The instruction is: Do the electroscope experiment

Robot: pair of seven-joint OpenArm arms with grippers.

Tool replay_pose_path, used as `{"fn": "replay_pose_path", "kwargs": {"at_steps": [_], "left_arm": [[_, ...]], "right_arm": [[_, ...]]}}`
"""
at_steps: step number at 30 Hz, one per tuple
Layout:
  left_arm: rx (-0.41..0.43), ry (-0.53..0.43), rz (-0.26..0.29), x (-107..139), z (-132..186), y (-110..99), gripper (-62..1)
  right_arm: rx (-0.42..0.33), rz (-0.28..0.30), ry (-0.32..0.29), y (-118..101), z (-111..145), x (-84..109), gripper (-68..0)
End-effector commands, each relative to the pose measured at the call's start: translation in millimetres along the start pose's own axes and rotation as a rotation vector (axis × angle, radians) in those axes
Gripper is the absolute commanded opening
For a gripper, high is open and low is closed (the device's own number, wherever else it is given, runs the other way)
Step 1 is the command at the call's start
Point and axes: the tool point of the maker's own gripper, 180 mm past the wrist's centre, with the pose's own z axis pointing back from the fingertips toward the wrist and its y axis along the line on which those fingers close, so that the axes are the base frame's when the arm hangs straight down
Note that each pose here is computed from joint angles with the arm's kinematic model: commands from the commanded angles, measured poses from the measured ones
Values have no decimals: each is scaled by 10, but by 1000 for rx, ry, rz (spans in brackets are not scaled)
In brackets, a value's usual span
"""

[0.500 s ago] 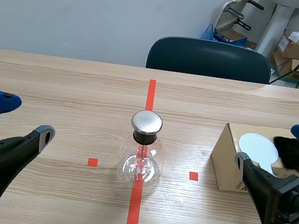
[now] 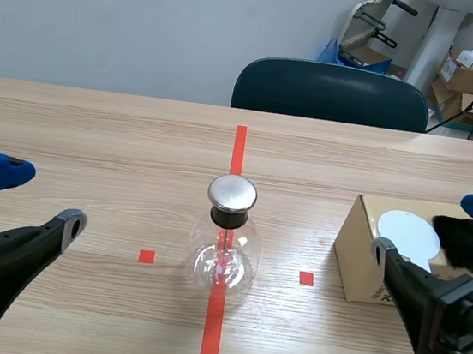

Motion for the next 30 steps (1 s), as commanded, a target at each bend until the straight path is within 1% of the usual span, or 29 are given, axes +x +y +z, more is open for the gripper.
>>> {"fn": "replay_pose_path", "kwargs": {"at_steps": [1,13,23,26,29,30], "left_arm": [[-3,-37,8,96,-11,-27,-144],[-4,-38,9,98,-10,-28,-144],[-4,-34,8,90,-11,-28,-144],[-4,-32,8,86,-10,-29,-144],[-4,-7,8,42,-11,-29,-144],[-4,-7,8,41,-11,-29,-144]], "right_arm": [[3,2,-24,-5,-6,76,4],[3,2,-21,-4,-7,70,4],[11,60,5,9,-7,22,4],[12,64,6,10,-7,20,4],[12,64,7,12,-6,18,4],[14,73,12,15,-6,8,4]]}}
